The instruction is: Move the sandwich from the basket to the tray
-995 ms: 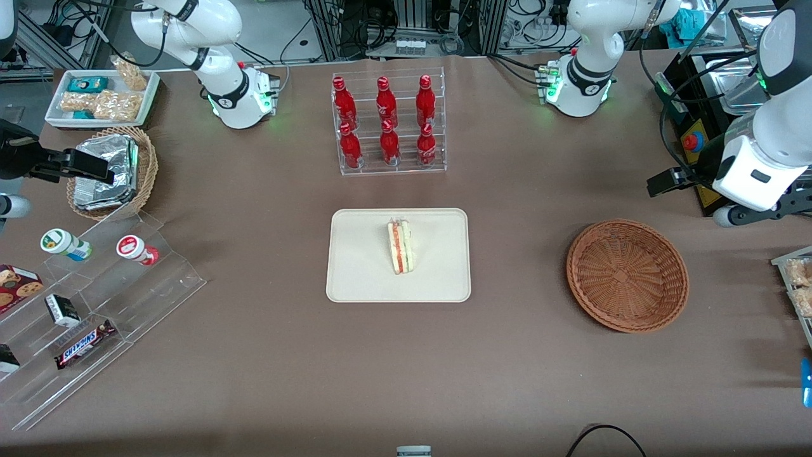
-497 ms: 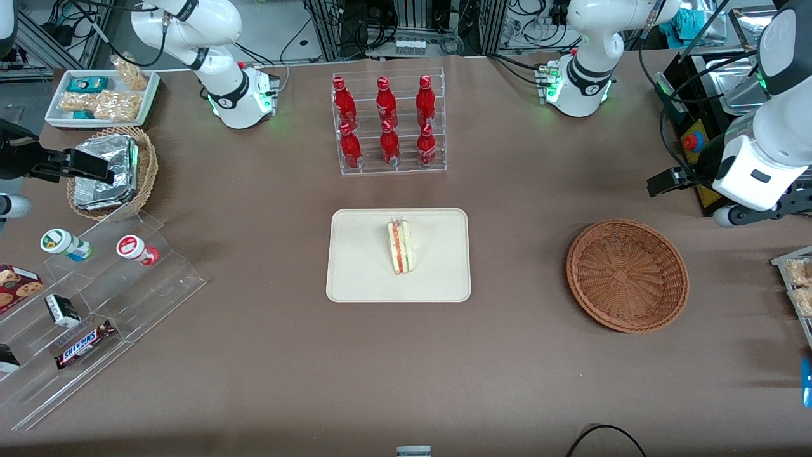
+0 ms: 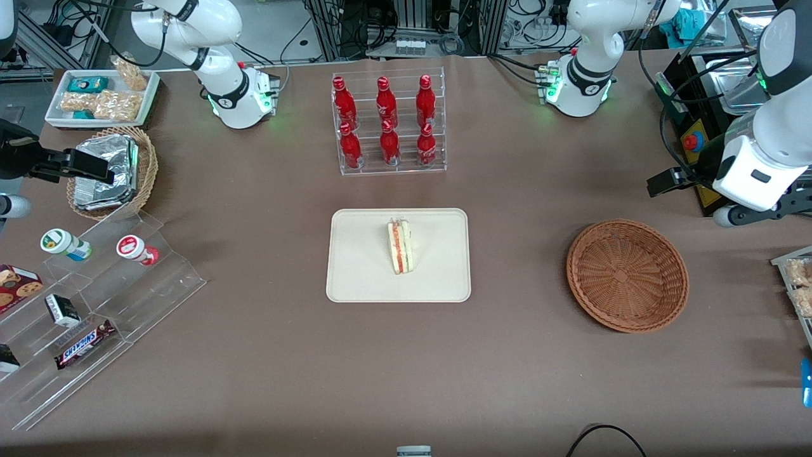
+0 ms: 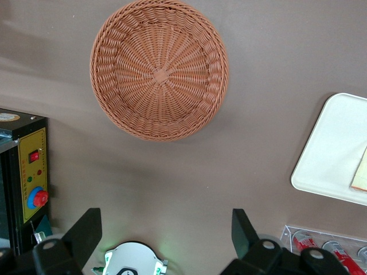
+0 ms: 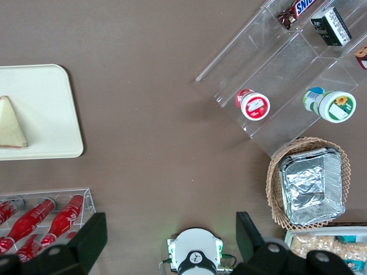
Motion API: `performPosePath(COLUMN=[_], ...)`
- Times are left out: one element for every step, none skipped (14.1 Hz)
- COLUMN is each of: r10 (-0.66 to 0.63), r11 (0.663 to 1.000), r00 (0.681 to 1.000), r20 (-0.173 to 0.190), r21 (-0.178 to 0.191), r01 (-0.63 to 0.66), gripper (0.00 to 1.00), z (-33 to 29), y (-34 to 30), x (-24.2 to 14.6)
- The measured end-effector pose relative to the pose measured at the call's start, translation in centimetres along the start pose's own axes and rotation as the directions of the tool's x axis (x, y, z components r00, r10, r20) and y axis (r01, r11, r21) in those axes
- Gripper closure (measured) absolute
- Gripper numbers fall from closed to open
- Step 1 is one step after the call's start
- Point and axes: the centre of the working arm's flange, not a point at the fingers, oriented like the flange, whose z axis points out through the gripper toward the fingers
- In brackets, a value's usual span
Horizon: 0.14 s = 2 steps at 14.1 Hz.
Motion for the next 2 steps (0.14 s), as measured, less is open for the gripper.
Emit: performPosePath(r10=[0.000,0.000], r11=[1.000,1.000], r00=[1.000,1.000], r20=[0.000,0.000], r21=[0.000,0.000], r01=[0.000,0.000], gripper=[0.00,0.00], z=[0.00,0.01], y=[0.00,0.00], x=[0.00,0.00])
